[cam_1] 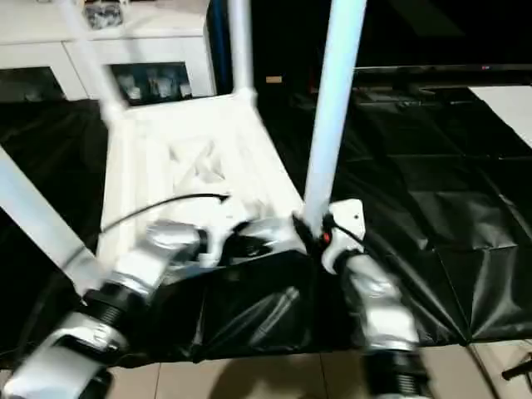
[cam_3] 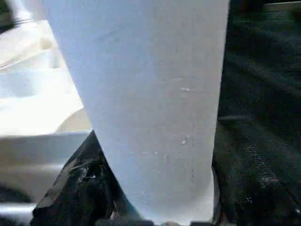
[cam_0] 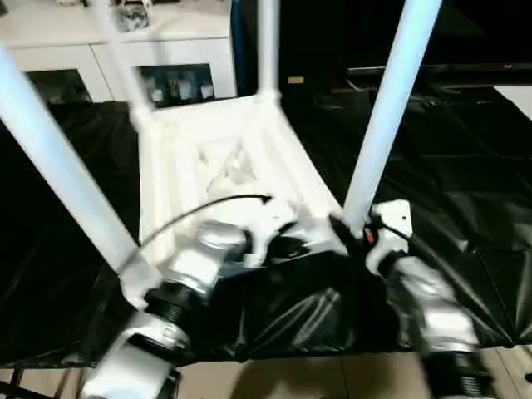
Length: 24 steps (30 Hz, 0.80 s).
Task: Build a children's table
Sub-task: Rotate leg to tighten
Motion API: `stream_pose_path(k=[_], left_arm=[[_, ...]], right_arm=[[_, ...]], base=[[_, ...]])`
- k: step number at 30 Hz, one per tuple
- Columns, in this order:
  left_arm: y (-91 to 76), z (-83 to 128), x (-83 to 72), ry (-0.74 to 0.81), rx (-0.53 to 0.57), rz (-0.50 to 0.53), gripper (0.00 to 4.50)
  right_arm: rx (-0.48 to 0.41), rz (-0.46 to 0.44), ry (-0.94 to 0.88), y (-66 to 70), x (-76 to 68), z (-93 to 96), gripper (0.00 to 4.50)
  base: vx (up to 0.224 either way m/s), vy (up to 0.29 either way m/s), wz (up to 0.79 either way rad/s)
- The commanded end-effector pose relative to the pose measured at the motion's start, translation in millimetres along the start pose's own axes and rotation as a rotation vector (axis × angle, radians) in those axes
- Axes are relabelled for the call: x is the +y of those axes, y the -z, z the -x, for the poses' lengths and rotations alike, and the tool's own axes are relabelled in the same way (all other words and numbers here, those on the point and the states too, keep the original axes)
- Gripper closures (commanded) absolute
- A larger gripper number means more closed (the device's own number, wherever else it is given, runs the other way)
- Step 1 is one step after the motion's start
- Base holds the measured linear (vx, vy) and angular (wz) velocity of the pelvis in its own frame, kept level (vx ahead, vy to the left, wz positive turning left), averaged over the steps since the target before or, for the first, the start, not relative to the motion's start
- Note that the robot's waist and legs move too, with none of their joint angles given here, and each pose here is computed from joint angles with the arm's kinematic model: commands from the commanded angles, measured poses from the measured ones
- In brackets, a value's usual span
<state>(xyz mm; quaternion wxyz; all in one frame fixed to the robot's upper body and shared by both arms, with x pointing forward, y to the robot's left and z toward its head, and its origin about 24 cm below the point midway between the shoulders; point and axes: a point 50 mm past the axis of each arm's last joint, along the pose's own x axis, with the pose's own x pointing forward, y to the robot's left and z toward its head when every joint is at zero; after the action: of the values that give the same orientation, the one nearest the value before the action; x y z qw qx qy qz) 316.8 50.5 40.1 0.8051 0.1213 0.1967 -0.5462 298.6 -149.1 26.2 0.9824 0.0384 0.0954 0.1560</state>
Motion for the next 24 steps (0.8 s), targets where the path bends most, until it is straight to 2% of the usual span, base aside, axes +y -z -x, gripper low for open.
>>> stream_pose_path(k=[1, 3, 5, 6, 7, 9, 11, 12, 13, 15, 17, 19, 24], left_arm=[[-6.1, -25, -26.8, 0.076, -0.038, 0.013, 4.5], [-4.5, -25, -31.5, 0.107, -0.037, 0.005, 4.5], [-3.3, -24, -32.6, 0.118, -0.038, -0.001, 4.5], [-0.6, -21, -31.3, 0.119, -0.032, -0.014, 4.5], [-0.5, -21, -31.2, 0.118, -0.032, -0.014, 4.5], [0.8, -19, -29.6, 0.115, -0.028, -0.024, 4.5], [2.2, -16, -27.2, 0.114, -0.024, -0.032, 4.5], [4.0, -13, -24.5, 0.111, -0.019, -0.037, 4.5], [4.0, -13, -24.5, 0.111, -0.019, -0.037, 4.5], [7.2, -8, -20.8, 0.106, -0.01, -0.043, 4.5], [8.3, -6, -20.1, 0.106, -0.007, -0.045, 4.5], [11.2, -2, -18.1, 0.113, 0.004, -0.054, 4.5], [14.0, 2, -15.9, 0.125, 0.013, -0.066, 4.5]], right_arm=[[0.074, -0.034, -0.188, 17.1, 48.5, -10.6, 2.01], [0.047, -0.007, -0.174, 14.3, 47.7, -11.0, 2.01], [0.03, -0.004, -0.177, 11.5, 43.6, -10.2, 1.45], [0.028, 0.003, -0.199, 9.6, 35.1, -6.4, 1.31], [0.029, 0.004, -0.2, 9.6, 34.8, -6.3, 1.31], [0.043, 0.081, -0.218, 9.0, 27.6, -1.3, 1.15], [0.054, 0.139, -0.28, 7.6, 19.2, 7.9, 0.94], [0.047, 0.165, -0.335, 3.3, 8.7, 18.9, 0.94], [0.047, 0.165, -0.335, 3.3, 8.7, 18.9, 0.94], [0.038, 0.189, -0.411, -5.0, -9.5, 38.4, 0.94], [0.045, 0.191, -0.433, -6.8, -15.5, 45.3, 0.94], [0.091, 0.225, -0.506, -12.4, -33.6, 70.0, 0.94], [0.116, 0.249, -0.522, -23.9, -52.1, 93.7, 0.94]], base=[[0.0, 0.0, 0.0], [0.0, 0.0, 0.0], [0.0, 0.0, 0.0], [0.0, 0.0, 0.0], [0.0, 0.0, 0.0], [0.0, 0.0, 0.0], [0.0, 0.0, 0.0], [0.0, 0.0, 0.0], [0.0, 0.0, 0.0], [0.0, 0.0, 0.0], [0.0, 0.0, 0.0], [0.0, 0.0, 0.0], [0.0, 0.0, 0.0]])
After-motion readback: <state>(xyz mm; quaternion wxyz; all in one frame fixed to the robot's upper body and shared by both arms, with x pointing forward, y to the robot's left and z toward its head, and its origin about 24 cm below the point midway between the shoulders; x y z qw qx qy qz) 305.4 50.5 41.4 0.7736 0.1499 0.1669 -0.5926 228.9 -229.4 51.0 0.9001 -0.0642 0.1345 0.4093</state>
